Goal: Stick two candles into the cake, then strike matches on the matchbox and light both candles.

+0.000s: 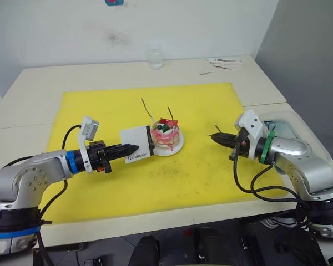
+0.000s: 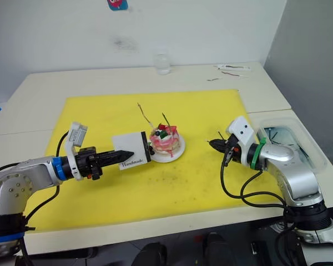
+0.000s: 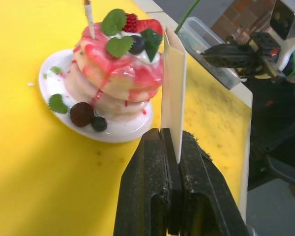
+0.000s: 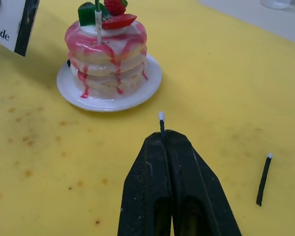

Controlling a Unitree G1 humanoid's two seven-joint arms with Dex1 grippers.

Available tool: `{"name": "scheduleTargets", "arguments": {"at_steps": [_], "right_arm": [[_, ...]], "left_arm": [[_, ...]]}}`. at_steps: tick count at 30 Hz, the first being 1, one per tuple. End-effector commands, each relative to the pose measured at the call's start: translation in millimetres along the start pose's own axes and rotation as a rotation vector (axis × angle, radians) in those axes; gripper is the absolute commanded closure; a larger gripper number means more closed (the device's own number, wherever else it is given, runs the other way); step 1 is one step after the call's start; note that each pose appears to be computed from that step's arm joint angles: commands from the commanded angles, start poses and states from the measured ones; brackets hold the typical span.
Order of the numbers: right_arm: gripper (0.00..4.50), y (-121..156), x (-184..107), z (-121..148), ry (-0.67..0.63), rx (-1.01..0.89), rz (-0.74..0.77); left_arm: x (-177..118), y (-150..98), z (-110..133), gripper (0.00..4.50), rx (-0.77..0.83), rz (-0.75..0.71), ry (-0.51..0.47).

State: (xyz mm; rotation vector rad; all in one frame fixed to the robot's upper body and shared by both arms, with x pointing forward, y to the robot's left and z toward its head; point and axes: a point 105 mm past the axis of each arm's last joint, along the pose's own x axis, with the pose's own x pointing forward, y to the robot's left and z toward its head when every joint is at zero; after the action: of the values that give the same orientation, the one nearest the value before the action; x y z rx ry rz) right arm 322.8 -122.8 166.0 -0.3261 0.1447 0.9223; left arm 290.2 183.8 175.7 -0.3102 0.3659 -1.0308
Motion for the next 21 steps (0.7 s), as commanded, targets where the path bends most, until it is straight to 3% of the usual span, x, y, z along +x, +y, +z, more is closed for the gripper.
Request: {"name": "scheduleTargets", "arguments": {"at_steps": [1, 3, 13, 21], "right_arm": [[4.48, -4, -9, 17, -0.046, -0.046, -0.011], [4.48, -4, -10, 20, -0.046, -0.051, 0.001], [4.48, 0, 24, 33, -0.082, -0.075, 0.048], [4.48, 10, 15, 36, -0.084, -0.145, 0.093]], "left_arm": [[-2, -14, 20, 4.50, -0.059, -0.117, -0.052], [-2, -21, 22, 4.50, -0.043, -0.153, -0.025], [-6, -10, 24, 4.50, 0.096, -0.157, 0.042], [-9, -25, 19, 4.50, 0.052, -0.239, 0.088]]}}
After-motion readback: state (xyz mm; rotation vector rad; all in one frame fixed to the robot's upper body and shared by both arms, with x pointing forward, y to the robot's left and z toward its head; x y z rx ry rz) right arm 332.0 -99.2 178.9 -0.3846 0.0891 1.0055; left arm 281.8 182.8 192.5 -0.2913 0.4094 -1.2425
